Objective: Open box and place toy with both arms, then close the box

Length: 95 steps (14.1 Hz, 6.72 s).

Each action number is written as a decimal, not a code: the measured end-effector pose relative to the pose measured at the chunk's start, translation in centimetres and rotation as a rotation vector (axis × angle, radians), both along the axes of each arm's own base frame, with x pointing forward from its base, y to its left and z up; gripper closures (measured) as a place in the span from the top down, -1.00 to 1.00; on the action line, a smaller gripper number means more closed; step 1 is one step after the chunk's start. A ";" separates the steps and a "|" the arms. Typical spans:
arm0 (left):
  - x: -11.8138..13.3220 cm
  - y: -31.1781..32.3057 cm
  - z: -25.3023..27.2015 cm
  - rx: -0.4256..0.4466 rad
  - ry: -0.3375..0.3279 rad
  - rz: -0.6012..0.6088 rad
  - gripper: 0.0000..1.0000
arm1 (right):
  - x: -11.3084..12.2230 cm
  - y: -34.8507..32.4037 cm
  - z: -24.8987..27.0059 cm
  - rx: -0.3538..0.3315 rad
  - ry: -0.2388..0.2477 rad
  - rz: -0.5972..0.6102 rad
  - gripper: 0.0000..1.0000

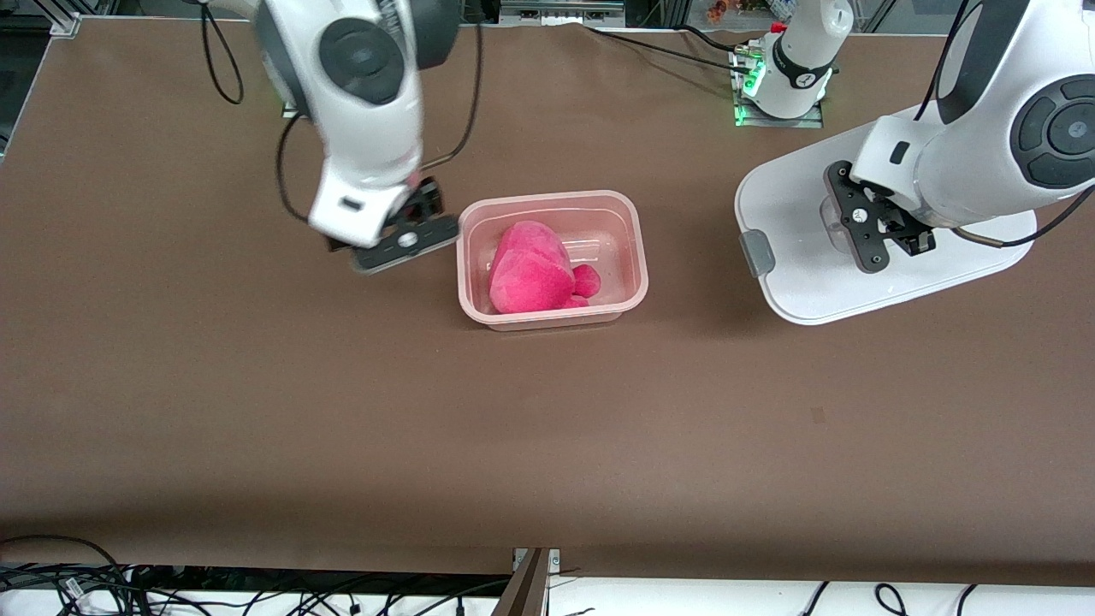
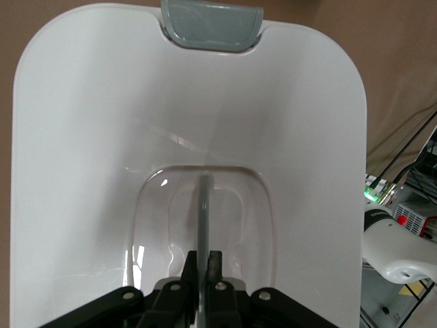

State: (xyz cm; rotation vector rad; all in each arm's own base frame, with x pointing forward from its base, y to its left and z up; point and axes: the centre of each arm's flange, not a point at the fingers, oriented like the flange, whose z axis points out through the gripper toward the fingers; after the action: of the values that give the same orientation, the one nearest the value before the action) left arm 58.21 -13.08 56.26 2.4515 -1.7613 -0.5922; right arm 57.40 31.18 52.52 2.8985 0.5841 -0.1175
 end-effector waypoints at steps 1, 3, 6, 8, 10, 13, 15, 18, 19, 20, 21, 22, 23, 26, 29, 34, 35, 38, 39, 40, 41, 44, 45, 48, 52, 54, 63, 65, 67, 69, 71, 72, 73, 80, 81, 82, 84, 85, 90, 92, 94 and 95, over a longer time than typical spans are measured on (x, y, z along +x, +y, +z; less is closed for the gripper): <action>0.1 -0.9 -0.1 -0.038 -0.007 -0.006 -0.86 | 1.1 -2.3 0.3 0.029 0.008 -0.057 1.00; 0.4 -3.4 -0.6 -0.119 -0.025 -0.008 -0.86 | 2.9 -6.9 1.0 0.073 0.011 -0.158 1.00; 0.2 -10.0 -4.4 -0.167 0.016 -0.074 -0.86 | 4.4 -12.6 1.8 0.094 0.018 -0.237 1.00; -0.5 -16.7 -8.1 -0.183 0.013 -0.107 -0.86 | 4.9 -16.2 1.6 0.090 0.058 -0.255 1.00; -1.5 -22.6 -10.2 -0.198 -0.045 -0.104 -0.86 | 5.0 -19.5 1.3 0.104 0.106 -0.281 1.00; -3.2 -29.4 -12.3 -0.271 -0.124 -0.137 -0.86 | 4.6 -22.4 2.6 0.136 0.116 -0.303 1.00; -4.9 -32.9 -14.6 -0.284 -0.129 -0.171 -0.86 | 3.9 -24.0 4.1 0.122 0.097 -0.297 1.00; -6.0 -35.5 -18.7 -0.291 -0.134 -0.168 -0.86 | 2.1 -26.6 7.7 0.120 0.022 -0.306 1.00; -5.9 -35.6 -19.9 -0.298 -0.144 -0.165 -0.86 | 1.3 -28.0 8.9 0.136 -0.001 -0.324 1.00; -6.0 -35.7 -20.9 -0.302 -0.150 -0.162 -0.86 | 0.2 -29.2 9.8 0.154 -0.011 -0.336 1.00; -6.2 -35.9 -21.3 -0.306 -0.155 -0.163 -0.86 | -0.8 -29.6 10.6 0.165 -0.018 -0.337 1.00; -6.5 -36.3 -21.4 -0.307 -0.157 -0.165 -0.86 | -1.7 -29.5 10.9 0.171 -0.020 -0.332 1.00; -6.8 -36.7 -21.3 -0.307 -0.159 -0.165 -0.86 | -2.4 -29.2 10.9 0.174 -0.017 -0.325 1.00; -8.2 -37.8 -21.8 -0.289 -0.158 -0.163 -0.86 | -3.3 -29.7 9.3 0.170 0.016 -0.337 1.00; -8.7 -38.2 -21.7 -0.275 -0.184 -0.173 -0.86 | -2.8 -30.2 8.0 0.166 0.030 -0.348 1.00; -8.4 -38.1 -21.6 -0.278 -0.196 -0.168 -0.86 | -1.9 -30.5 7.3 0.165 0.026 -0.353 1.00; -8.4 -38.1 -21.6 -0.278 -0.196 -0.167 -0.86 | -1.8 -30.6 7.2 0.164 0.025 -0.355 1.00; -8.3 -37.9 -21.7 -0.274 -0.198 -0.162 -0.86 | -1.4 -31.1 6.7 0.162 0.024 -0.364 1.00; -8.1 -37.7 -21.8 -0.269 -0.199 -0.154 -0.86 | -1.2 -31.3 6.5 0.161 0.026 -0.368 1.00; -8.1 -37.7 -21.8 -0.267 -0.199 -0.145 -0.86 | -1.1 -31.3 6.4 0.161 0.026 -0.370 1.00; -8.1 -37.7 -21.8 -0.266 -0.200 -0.140 -0.86 | -1.0 -31.3 6.4 0.161 0.025 -0.369 1.00; -8.1 -37.7 -21.8 -0.263 -0.201 -0.128 -0.86 | -0.9 -31.3 6.5 0.161 0.021 -0.369 1.00; -8.1 -37.7 -21.8 -0.263 -0.201 -0.126 -0.86 | -0.9 -31.3 6.5 0.161 0.021 -0.369 1.00; -8.0 -37.6 -21.8 -0.260 -0.204 -0.109 -0.86 | -0.8 -31.3 6.5 0.161 0.021 -0.369 1.00; -7.8 -37.4 -21.9 -0.249 -0.215 -0.049 -0.86 | -0.8 -31.3 6.5 0.161 0.021 -0.368 1.00; -7.8 -37.4 -22.0 -0.247 -0.215 -0.039 -0.86 | -0.8 -31.3 6.5 0.161 0.020 -0.368 1.00; -7.9 -37.4 -22.1 -0.242 -0.213 -0.031 -0.86 | -0.8 -31.2 6.6 0.162 0.018 -0.367 1.00; -8.1 -37.1 -22.0 -0.227 -0.200 -0.030 -0.61 | -0.8 -31.2 6.6 0.162 0.018 -0.366 1.00; -8.2 -36.8 -21.0 -0.219 -0.197 -0.024 -0.27 | -0.8 -31.2 6.6 0.162 0.018 -0.366 1.00; -8.3 -36.0 -18.6 -0.204 -0.199 -0.001 0.17 | -0.8 -31.2 6.6 0.162 0.018 -0.366 1.00; -8.1 -33.9 -15.4 -0.165 -0.192 0.058 0.53 | -0.8 -31.2 6.6 0.162 0.018 -0.366 1.00; -7.7 -32.1 -13.5 -0.133 -0.186 0.110 0.71 | -0.8 -31.2 6.6 0.162 0.018 -0.366 1.00; -6.9 -29.8 -11.8 -0.105 -0.182 0.166 0.94 | -0.8 -31.1 6.6 0.162 0.018 -0.366 1.00; 0.7 -8.6 -4.2 0.035 -0.166 0.551 1.00 | -0.8 -31.1 6.6 0.162 0.018 -0.365 1.00; 1.0 -6.2 -2.9 0.057 -0.178 0.587 1.00 | -0.8 -31.1 6.6 0.162 0.018 -0.365 1.00; 1.1 -4.3 -1.3 0.074 -0.190 0.615 1.00 | -0.8 -31.1 6.6 0.162 0.018 -0.365 1.00; 1.1 -1.1 1.9 0.083 -0.233 0.679 1.00 | -0.8 -31.1 6.6 0.162 0.019 -0.365 1.00; 1.2 0.8 3.2 0.080 -0.255 0.715 1.00 | -0.8 -31.1 6.6 0.162 0.019 -0.365 1.00; 1.0 9.4 4.8 0.041 -0.394 0.875 1.00 | -0.8 -31.1 6.6 0.161 0.019 -0.365 1.00; -1.6 9.6 4.2 0.085 -0.399 0.994 1.00 | -0.8 -31.1 6.6 0.161 0.019 -0.365 1.00; -3.3 9.5 3.9 0.112 -0.414 1.096 1.00 | -0.8 -31.1 6.6 0.159 0.018 -0.365 1.00; -3.7 9.6 3.8 0.118 -0.417 1.115 1.00 | -0.8 -31.1 6.6 0.158 0.018 -0.365 1.00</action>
State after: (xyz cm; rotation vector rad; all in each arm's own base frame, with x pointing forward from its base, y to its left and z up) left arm 54.50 -3.49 60.04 3.1942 -0.1619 -0.0549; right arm 56.63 0.04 59.13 3.1294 0.0623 -0.1523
